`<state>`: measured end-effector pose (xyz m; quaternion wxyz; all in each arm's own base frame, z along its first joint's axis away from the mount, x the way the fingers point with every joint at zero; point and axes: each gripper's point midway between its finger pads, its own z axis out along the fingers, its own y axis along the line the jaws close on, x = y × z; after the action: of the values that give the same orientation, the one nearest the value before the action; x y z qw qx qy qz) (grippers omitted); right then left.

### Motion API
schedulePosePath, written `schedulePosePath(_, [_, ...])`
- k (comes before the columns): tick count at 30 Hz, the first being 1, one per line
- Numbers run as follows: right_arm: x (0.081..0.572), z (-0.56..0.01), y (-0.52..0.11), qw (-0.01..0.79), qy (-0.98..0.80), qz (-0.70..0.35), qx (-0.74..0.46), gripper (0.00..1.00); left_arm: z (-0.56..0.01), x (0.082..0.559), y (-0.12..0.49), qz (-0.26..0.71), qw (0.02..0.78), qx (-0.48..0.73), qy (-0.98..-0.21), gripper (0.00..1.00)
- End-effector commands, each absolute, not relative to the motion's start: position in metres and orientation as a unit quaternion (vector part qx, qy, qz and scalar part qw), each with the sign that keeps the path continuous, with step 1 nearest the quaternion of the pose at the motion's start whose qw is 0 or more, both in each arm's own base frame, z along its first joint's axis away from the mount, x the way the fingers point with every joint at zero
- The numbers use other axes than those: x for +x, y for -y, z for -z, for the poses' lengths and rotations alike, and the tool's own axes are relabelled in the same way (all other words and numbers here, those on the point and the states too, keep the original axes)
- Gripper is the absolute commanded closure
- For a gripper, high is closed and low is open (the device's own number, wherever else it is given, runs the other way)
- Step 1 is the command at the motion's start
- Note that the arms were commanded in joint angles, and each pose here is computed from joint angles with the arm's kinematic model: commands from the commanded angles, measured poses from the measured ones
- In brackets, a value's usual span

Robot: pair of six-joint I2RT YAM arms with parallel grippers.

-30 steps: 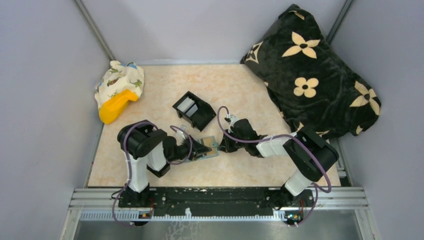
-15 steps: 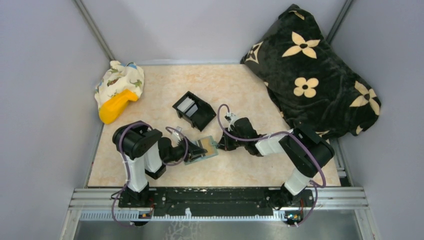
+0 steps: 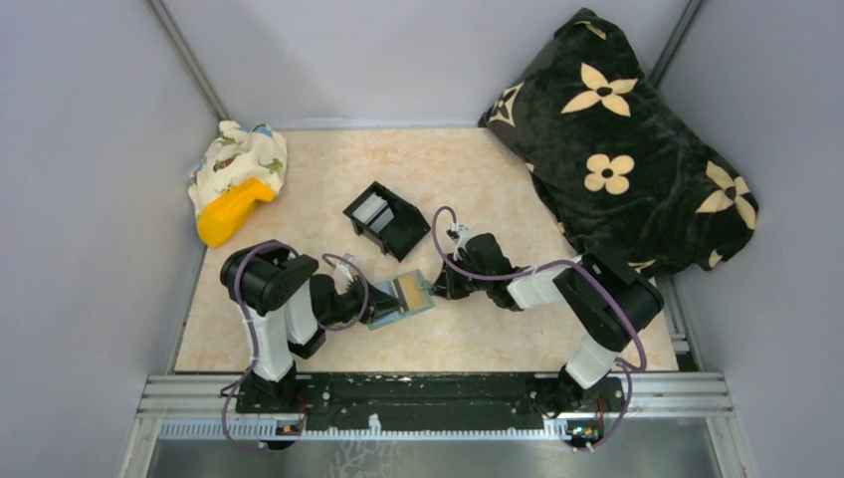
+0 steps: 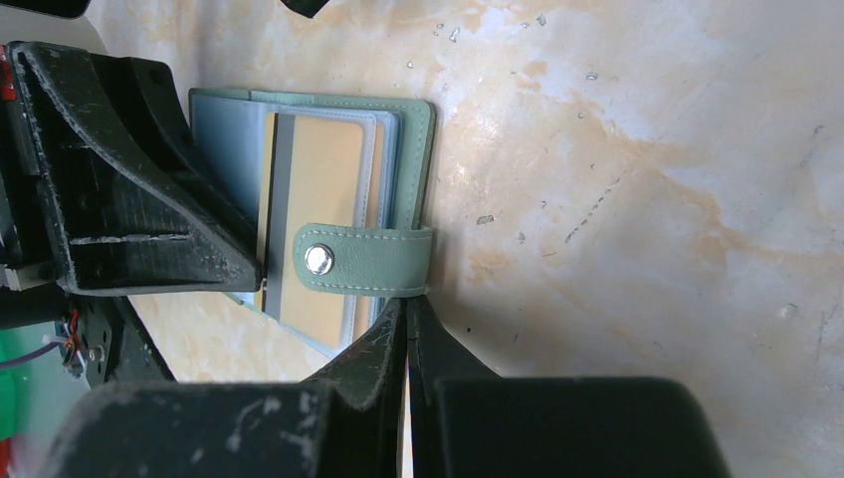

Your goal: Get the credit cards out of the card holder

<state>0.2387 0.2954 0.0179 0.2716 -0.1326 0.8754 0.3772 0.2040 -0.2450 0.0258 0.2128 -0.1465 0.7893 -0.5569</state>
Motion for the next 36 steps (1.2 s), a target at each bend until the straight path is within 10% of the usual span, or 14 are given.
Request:
schedulePosePath(1, [0.230, 0.017, -0.271, 0.238, -0.909, -0.319, -0.123, 1.00, -0.074, 0.218, 0.252, 0.615, 0.294, -0.089, -0.726, 0.83])
schedulePosePath(26, [0.228, 0.023, -0.275, 0.229, -0.908, -0.330, -0.120, 1.00, -0.070, 0.213, 0.239, 0.600, 0.300, -0.102, -0.734, 0.76])
schedulePosePath(36, [0.228, 0.025, -0.275, 0.228, -0.909, -0.329, -0.119, 1.00, -0.071, 0.214, 0.239, 0.602, 0.302, -0.099, -0.733, 0.91])
